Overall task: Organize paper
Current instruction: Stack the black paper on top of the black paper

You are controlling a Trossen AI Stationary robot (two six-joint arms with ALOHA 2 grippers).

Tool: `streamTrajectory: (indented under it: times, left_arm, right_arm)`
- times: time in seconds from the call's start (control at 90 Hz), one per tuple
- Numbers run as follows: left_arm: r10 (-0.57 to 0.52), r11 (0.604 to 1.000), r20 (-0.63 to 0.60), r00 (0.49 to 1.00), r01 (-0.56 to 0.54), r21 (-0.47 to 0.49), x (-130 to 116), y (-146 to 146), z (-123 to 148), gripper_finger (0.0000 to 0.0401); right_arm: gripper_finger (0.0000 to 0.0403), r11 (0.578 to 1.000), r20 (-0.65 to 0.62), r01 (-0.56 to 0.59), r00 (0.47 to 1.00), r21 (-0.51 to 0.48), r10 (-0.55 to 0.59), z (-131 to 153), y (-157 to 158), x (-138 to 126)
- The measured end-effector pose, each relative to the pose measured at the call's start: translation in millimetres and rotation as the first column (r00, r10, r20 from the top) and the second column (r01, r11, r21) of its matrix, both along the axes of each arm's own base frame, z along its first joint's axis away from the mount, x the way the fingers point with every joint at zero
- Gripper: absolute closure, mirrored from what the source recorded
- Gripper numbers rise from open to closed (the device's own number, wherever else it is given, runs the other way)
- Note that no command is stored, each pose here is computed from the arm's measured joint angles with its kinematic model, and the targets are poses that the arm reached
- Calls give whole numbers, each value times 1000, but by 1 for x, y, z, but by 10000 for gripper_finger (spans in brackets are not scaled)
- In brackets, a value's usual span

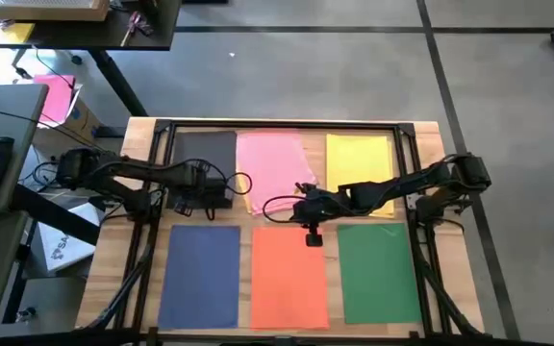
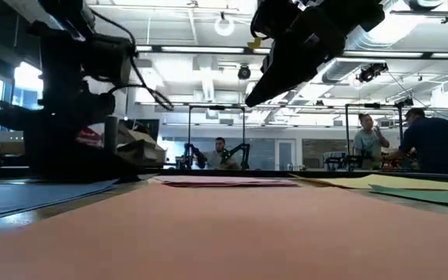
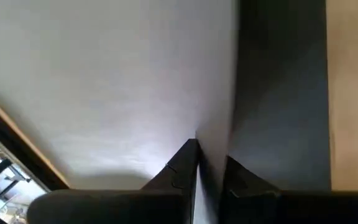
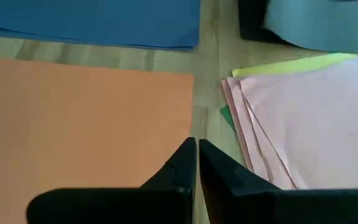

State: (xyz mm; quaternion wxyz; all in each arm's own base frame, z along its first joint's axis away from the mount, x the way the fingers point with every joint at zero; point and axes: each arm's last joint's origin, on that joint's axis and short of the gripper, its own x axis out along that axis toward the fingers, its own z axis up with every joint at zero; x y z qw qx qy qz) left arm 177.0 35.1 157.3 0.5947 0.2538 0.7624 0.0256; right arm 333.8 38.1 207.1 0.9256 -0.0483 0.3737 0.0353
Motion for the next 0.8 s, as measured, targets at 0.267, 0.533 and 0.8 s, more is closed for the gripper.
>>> streamTrajectory:
  times: [0.267,0.533,0.8]
  left_arm:
    - [58,997,-22,998,-58,-44,-11,-3,-13,355]
    - [85,996,-5,996,-85,-31,-11,-3,-13,370]
    - [109,993,35,993,-107,-54,-8,-3,-14,394]
  right_arm:
    - [403,1000,1,-8,1000,-8,8,0,0,0]
    - [402,1000,1,-10,1000,-11,10,0,0,0]
    - [402,1000,1,-10,1000,-11,10,0,0,0]
